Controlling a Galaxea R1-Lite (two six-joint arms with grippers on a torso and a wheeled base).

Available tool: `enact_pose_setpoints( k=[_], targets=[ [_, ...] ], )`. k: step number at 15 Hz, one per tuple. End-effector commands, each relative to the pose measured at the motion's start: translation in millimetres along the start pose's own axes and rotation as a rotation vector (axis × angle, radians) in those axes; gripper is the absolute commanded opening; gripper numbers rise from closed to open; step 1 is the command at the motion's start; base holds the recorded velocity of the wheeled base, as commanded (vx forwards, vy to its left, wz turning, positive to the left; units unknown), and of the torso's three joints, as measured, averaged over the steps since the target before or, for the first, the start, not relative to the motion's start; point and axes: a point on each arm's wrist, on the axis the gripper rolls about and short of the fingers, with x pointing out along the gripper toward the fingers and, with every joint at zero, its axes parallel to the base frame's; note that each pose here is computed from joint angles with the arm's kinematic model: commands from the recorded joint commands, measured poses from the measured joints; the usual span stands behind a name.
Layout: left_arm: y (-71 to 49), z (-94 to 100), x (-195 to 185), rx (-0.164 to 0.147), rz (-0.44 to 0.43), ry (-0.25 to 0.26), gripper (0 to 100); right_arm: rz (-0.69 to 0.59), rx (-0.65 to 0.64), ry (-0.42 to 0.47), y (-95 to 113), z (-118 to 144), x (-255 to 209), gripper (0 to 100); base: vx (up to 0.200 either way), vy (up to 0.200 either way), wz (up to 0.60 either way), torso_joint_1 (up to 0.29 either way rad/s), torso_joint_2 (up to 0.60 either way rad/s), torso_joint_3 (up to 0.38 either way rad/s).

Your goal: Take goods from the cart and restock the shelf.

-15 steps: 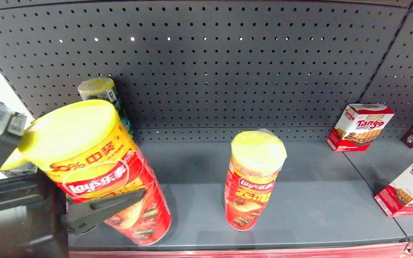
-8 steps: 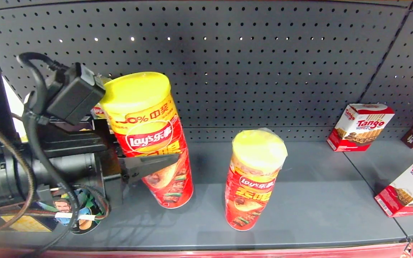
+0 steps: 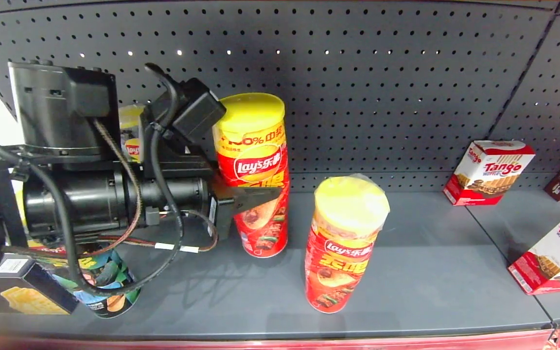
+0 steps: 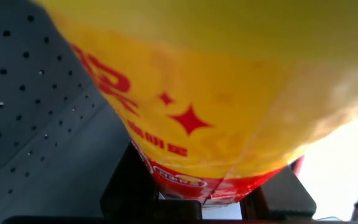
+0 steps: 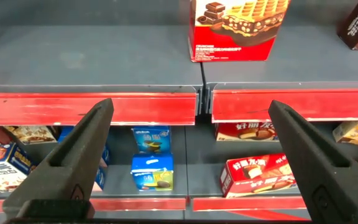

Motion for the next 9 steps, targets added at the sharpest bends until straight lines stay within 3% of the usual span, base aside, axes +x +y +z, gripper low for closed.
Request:
enact_pose_setpoints(
  k=[1, 3, 6, 9],
  targets=[
    [14.3, -5.7, 33, -0.006, 0.041, 0.039, 0, 0.001, -0.001, 0.001, 0, 0, 0, 100, 0.0, 0.0, 0.0, 0.0, 0.0, 0.0],
    [24.4, -6.3, 53, -0.004, 0.047, 0.043, 0, 0.001, -0.001, 0.001, 0, 0, 0, 100, 0.0, 0.0, 0.0, 0.0, 0.0, 0.0],
    [30.8, -12.2, 71, 0.036, 0.042, 0.056, 0, 0.001, -0.001, 0.001, 0, 0, 0, 100, 0.0, 0.0, 0.0, 0.0, 0.0, 0.0],
    [37.6, -14.7, 85, 0.032, 0.025, 0.053, 0, 0.001, -0.001, 0.001, 0, 0, 0, 100, 0.0, 0.0, 0.0, 0.0, 0.0, 0.0]
  ],
)
